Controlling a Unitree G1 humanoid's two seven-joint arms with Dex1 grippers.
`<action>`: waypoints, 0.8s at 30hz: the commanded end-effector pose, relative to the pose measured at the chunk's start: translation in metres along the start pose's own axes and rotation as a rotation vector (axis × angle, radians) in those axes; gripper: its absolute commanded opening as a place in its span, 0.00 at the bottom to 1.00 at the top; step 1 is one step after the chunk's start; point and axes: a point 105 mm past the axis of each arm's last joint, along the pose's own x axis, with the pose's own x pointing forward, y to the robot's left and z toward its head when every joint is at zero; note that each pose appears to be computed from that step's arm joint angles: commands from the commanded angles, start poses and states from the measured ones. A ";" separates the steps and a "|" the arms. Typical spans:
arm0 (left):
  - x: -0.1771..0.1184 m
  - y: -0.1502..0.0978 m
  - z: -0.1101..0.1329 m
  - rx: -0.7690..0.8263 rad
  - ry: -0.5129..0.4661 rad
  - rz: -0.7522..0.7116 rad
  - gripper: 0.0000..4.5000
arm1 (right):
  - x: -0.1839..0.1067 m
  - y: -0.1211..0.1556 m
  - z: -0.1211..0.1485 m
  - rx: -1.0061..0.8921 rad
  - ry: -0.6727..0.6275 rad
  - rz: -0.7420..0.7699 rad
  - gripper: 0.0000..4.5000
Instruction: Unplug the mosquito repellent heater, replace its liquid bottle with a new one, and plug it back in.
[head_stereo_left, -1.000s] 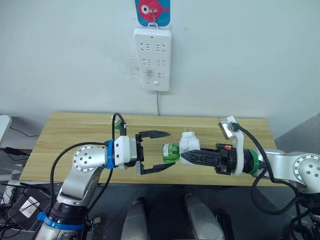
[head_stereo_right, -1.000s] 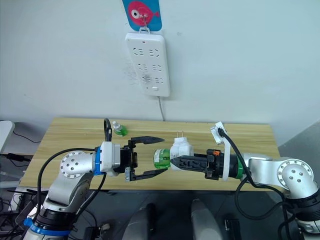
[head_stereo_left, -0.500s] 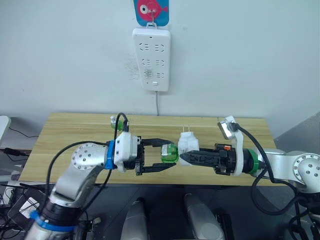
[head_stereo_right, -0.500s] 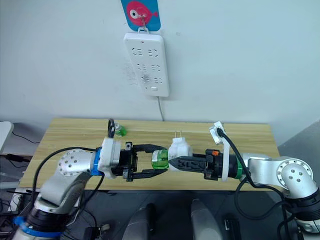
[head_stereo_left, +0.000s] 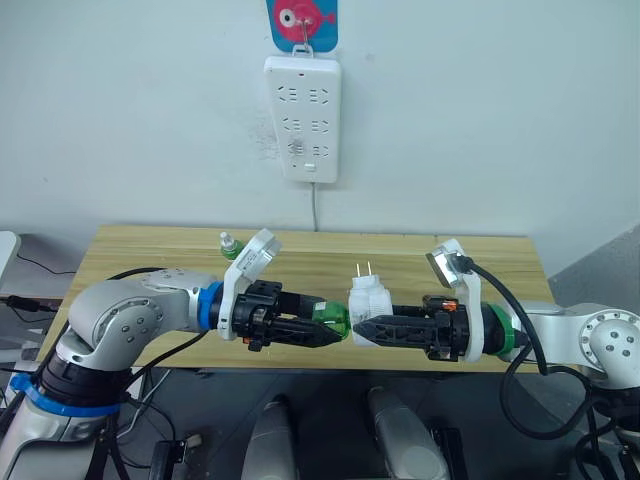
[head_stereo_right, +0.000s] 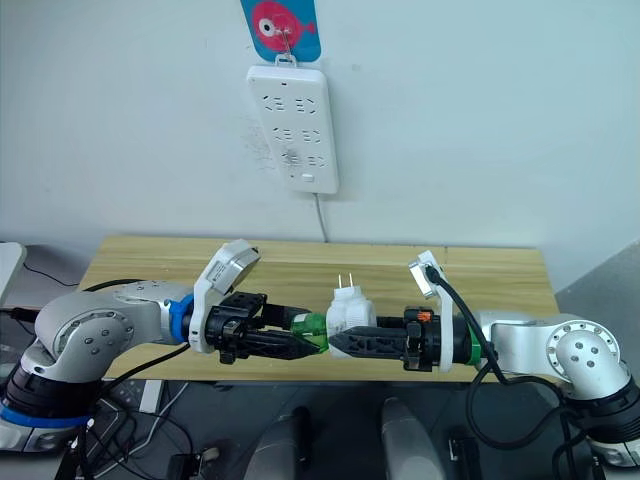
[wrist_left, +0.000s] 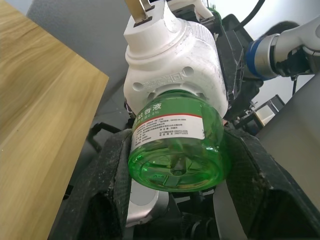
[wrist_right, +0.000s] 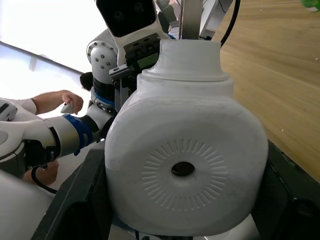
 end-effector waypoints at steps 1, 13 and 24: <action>-0.007 0.003 0.002 0.079 -0.027 0.077 0.51 | -0.006 0.004 0.004 -0.028 -0.015 -0.016 0.68; -0.007 0.008 -0.011 0.914 -0.071 0.262 0.95 | -0.008 0.002 0.004 -0.013 -0.027 -0.027 0.68; 0.004 0.002 -0.024 1.049 -0.162 0.275 0.95 | -0.005 0.004 0.005 -0.015 -0.027 -0.016 0.68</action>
